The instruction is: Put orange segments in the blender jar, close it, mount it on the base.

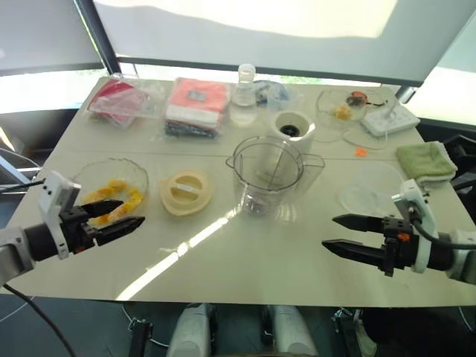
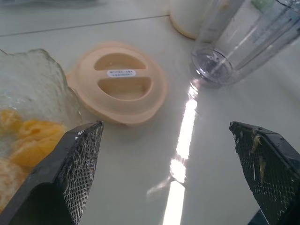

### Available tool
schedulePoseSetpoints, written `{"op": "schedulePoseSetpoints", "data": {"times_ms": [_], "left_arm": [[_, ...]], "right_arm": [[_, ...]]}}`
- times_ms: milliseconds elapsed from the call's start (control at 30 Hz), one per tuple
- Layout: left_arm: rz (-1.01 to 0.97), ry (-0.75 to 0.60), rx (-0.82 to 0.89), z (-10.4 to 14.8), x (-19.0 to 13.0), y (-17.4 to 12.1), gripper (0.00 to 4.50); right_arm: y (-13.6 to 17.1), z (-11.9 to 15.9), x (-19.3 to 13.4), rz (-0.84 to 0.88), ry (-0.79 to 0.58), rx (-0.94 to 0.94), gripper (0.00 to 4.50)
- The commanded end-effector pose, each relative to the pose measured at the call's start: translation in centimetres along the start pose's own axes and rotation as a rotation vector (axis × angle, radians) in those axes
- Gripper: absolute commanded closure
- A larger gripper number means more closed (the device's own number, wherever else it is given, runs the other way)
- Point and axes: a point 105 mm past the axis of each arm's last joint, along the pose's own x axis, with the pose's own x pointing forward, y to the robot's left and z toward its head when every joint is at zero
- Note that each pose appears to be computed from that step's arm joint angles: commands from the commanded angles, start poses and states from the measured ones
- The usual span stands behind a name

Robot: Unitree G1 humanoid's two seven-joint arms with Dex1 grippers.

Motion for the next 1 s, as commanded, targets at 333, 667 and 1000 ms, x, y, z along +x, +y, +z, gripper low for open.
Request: {"op": "schedulePoseSetpoints", "data": {"times_ms": [333, 667, 1000], "left_arm": [[0.057, -0.018, 0.095, 0.8, -0.1, 0.3, 0.02], [0.042, -0.022, 0.128, 1.2, -0.3, -0.6, 0.02], [0.192, 0.020, 0.236, 1.7, -1.6, 2.3, 0.02]], "right_arm": [[0.3, 0.5, 0.7, 0.024, -0.013, -0.031, 0.00], [0.4, 0.7, 0.2, 0.045, 0.028, -0.037, 0.00], [0.7, 0.8, 1.1, 0.081, 0.037, -0.061, 0.00]]}}
